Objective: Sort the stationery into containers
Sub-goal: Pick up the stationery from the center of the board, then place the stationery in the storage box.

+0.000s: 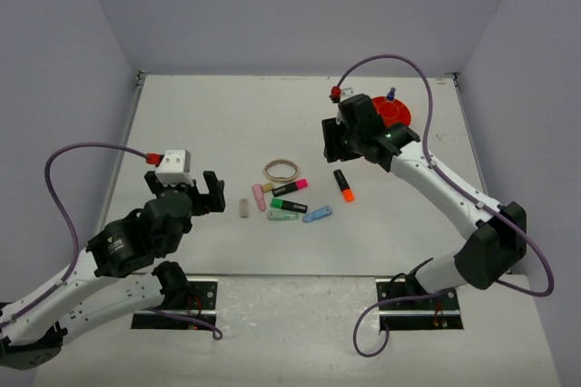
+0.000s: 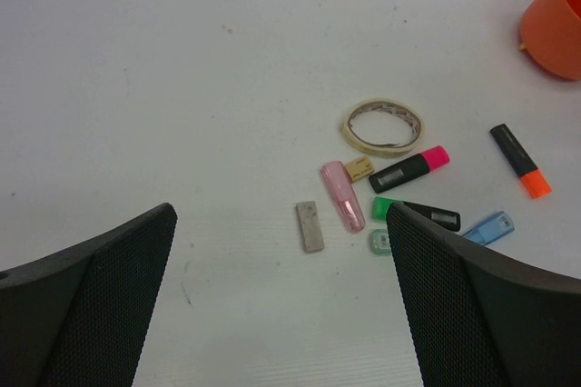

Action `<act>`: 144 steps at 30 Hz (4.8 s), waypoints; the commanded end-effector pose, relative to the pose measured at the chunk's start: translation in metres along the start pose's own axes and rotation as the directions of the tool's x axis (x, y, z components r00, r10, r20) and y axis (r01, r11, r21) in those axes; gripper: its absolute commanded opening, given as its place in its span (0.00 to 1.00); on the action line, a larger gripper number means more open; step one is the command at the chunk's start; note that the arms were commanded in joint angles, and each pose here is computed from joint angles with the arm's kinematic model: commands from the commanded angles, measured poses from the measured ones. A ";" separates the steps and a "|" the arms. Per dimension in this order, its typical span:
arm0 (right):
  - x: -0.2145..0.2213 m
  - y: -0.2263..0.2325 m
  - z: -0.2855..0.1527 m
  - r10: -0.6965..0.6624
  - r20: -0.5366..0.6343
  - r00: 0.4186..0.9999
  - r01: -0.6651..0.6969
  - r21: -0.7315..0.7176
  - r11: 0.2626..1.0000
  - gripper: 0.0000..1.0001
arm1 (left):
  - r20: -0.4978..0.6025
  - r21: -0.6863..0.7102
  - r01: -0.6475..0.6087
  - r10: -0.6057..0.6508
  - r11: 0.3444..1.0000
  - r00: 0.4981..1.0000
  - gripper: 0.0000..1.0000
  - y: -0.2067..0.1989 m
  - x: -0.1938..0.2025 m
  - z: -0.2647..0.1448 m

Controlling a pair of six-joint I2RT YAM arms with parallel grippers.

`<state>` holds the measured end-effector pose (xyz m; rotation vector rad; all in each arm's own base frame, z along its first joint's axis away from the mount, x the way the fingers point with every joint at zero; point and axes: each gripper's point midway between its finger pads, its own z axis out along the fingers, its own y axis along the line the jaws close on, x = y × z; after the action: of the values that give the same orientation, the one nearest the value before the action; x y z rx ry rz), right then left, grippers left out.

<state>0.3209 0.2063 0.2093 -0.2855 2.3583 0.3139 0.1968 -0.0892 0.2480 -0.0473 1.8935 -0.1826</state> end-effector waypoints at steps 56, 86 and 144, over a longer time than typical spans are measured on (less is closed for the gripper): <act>-0.020 0.053 0.072 0.062 0.024 0.998 -0.063 0.034 0.997 0.00 | -0.044 0.202 0.188 -0.183 0.961 0.982 1.00 -0.075 -0.019 0.015; -0.002 0.041 -0.081 0.187 0.277 0.942 -0.119 -0.245 0.962 0.06 | -0.022 0.651 0.273 -0.342 0.709 0.940 0.00 -0.250 -0.090 0.047; 0.060 -0.105 -0.205 0.268 0.531 0.804 -0.382 0.116 0.917 0.99 | -0.036 0.497 0.174 -0.180 0.850 0.983 0.53 -0.371 -0.003 0.366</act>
<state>0.1758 0.0364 0.3021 0.3051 1.8538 0.2697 0.5174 -0.4960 0.1673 0.1637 1.8314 -0.7703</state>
